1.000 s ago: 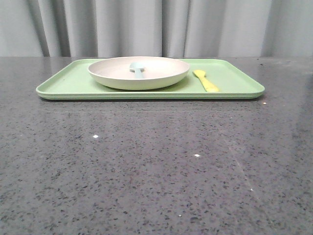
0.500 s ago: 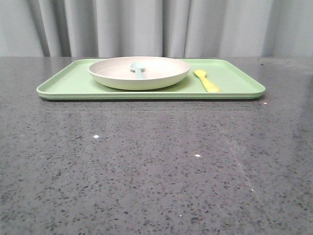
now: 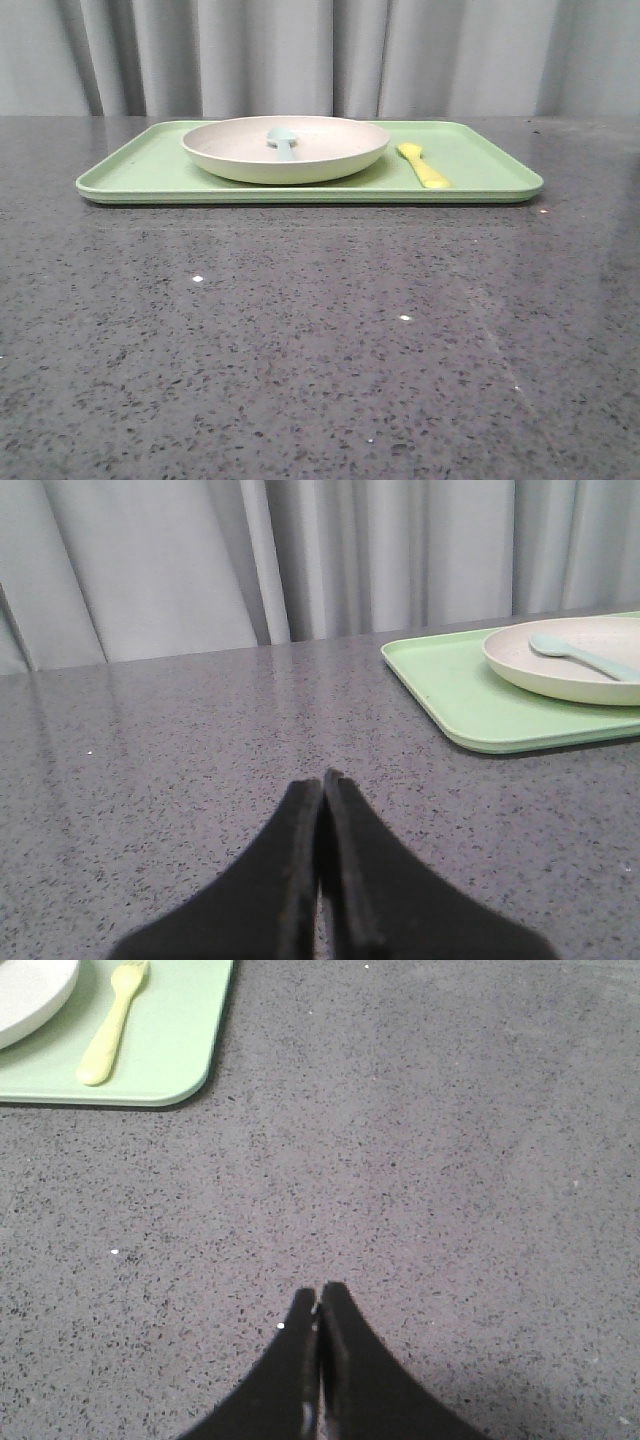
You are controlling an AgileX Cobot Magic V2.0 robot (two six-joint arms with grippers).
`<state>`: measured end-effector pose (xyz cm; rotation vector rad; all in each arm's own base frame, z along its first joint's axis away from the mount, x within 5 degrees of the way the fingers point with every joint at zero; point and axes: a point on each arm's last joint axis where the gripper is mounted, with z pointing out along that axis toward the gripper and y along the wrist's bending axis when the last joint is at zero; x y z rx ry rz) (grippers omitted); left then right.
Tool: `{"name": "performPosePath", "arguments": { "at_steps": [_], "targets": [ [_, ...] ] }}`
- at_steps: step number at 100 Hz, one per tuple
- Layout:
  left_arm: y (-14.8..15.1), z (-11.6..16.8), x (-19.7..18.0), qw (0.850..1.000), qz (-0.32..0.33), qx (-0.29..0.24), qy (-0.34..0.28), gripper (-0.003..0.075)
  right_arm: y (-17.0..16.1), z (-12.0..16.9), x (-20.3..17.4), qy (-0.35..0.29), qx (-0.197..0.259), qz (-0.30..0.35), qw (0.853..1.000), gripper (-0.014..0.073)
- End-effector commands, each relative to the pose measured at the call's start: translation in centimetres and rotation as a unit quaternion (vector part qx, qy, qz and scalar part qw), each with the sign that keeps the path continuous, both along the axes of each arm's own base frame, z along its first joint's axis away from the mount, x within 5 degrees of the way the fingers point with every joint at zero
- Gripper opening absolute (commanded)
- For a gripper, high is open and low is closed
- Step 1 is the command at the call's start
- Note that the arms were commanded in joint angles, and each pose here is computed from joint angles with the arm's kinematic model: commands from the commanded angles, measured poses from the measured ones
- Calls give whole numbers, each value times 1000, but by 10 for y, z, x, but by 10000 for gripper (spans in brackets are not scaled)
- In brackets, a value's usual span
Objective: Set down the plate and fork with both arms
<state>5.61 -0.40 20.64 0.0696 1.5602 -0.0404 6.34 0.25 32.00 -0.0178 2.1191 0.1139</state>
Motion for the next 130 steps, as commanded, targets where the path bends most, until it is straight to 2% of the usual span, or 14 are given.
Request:
{"name": "performPosePath", "arguments": {
  "at_steps": [1, 114, 130],
  "targets": [
    [0, 5, -3, 998, -3, -16, -53, -20, 0, 11, 3, -41, -6, 1, 999, -119],
    [0, 6, -3, 998, -3, -20, -59, -20, 0, 11, 4, -41, -7, 1, 999, -119],
    [0, 6, -3, 998, -3, -20, -59, -20, -1, 8, 4, -65, -18, 7, 998, -119]
  ]
}}
